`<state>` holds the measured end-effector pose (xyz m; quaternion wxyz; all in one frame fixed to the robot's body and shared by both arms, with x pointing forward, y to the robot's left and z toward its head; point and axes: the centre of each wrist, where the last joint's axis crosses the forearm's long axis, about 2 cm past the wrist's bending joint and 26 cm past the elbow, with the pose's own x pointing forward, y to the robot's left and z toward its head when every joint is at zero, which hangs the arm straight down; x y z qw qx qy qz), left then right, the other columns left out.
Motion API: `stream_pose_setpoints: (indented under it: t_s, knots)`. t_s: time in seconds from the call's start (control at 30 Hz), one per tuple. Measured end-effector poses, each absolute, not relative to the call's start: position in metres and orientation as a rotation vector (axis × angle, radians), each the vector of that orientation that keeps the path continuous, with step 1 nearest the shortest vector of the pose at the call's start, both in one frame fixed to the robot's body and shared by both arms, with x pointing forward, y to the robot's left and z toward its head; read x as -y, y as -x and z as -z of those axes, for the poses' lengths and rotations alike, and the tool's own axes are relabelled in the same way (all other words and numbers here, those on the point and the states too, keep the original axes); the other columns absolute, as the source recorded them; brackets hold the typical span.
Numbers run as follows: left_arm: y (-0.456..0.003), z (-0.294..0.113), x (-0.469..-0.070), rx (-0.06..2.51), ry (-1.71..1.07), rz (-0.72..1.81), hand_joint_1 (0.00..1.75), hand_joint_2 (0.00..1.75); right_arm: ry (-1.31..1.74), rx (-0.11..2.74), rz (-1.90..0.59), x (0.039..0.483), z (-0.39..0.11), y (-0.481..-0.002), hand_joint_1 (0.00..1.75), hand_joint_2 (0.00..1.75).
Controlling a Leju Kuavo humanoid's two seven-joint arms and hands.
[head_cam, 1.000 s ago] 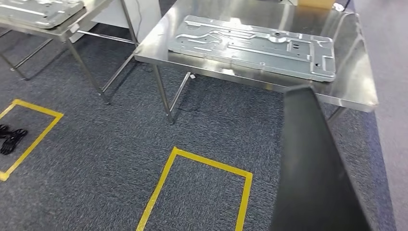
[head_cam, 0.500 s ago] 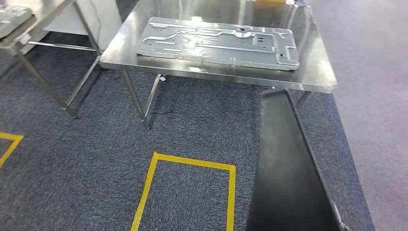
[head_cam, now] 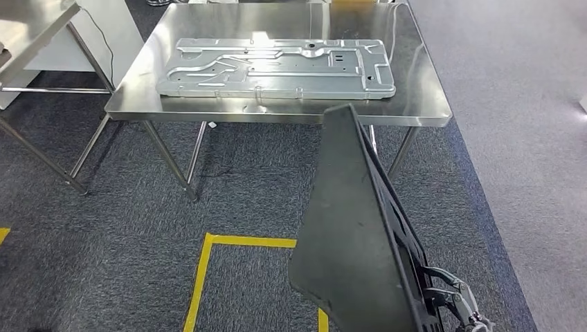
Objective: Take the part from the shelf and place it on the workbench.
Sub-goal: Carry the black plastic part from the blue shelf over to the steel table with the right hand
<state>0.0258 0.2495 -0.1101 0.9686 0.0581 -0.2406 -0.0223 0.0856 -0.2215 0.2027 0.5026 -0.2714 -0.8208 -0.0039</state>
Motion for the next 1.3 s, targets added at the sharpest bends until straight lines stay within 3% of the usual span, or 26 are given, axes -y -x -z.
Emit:
stream_pose_setpoints:
  t_s: [0.7,1.3]
  knots:
    - [-0.017,0.109,-0.230,0.475,-0.132,0.064,0.00,0.00,0.650,1.893,-0.011,0.218,-0.203,-0.087,1.75,1.75]
    - [-0.021,0.109,-0.237,0.459,-0.132,0.063,0.00,0.00,0.620,1.732,-0.061,0.216,-0.189,-0.086,1.75,1.75]
